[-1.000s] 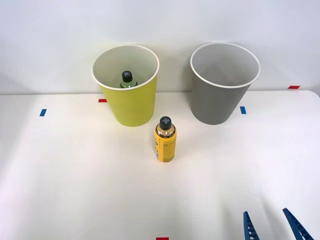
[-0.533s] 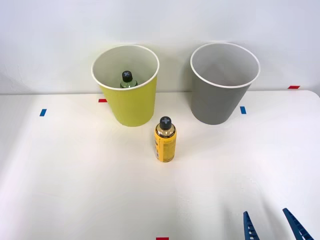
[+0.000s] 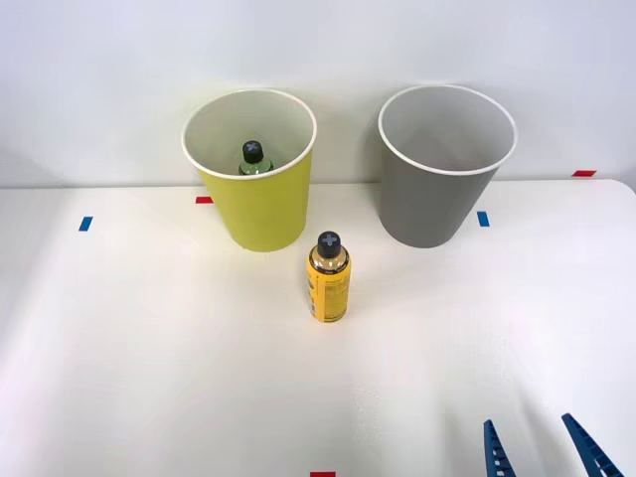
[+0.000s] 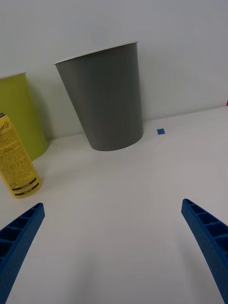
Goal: Put cans in the gray bin, plastic bottles in the light green bin
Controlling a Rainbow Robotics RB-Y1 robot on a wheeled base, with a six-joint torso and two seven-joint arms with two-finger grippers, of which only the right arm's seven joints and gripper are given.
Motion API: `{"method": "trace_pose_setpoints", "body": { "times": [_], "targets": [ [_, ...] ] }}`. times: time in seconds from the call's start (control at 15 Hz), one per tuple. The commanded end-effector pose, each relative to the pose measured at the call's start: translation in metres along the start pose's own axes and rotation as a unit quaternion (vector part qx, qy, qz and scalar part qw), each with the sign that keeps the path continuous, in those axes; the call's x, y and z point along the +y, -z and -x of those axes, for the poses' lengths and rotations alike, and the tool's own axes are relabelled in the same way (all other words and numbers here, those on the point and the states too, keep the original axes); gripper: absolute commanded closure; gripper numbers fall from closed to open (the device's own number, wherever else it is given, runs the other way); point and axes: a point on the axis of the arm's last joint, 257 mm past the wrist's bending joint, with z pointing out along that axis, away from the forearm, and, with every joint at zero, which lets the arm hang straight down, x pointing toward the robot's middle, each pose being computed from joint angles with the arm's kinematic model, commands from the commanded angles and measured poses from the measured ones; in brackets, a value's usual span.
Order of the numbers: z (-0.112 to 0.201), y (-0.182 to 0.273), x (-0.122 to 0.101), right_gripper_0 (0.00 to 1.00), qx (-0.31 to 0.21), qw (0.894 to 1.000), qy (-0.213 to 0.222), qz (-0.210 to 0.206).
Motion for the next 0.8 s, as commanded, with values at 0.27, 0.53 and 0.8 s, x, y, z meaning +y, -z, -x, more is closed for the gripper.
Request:
{"method": "trace_pose_setpoints", "body": {
  "times": [0.27,0.53,0.8],
  "targets": [
    [0.0,0.0,0.0,0.0,0.0,1.0,0.0,0.0],
    [0.0,0.0,0.0,0.0,0.0,1.0,0.0,0.0],
    [0.0,0.0,0.0,0.0,0.0,1.0,0.0,0.0]
  ]
}}
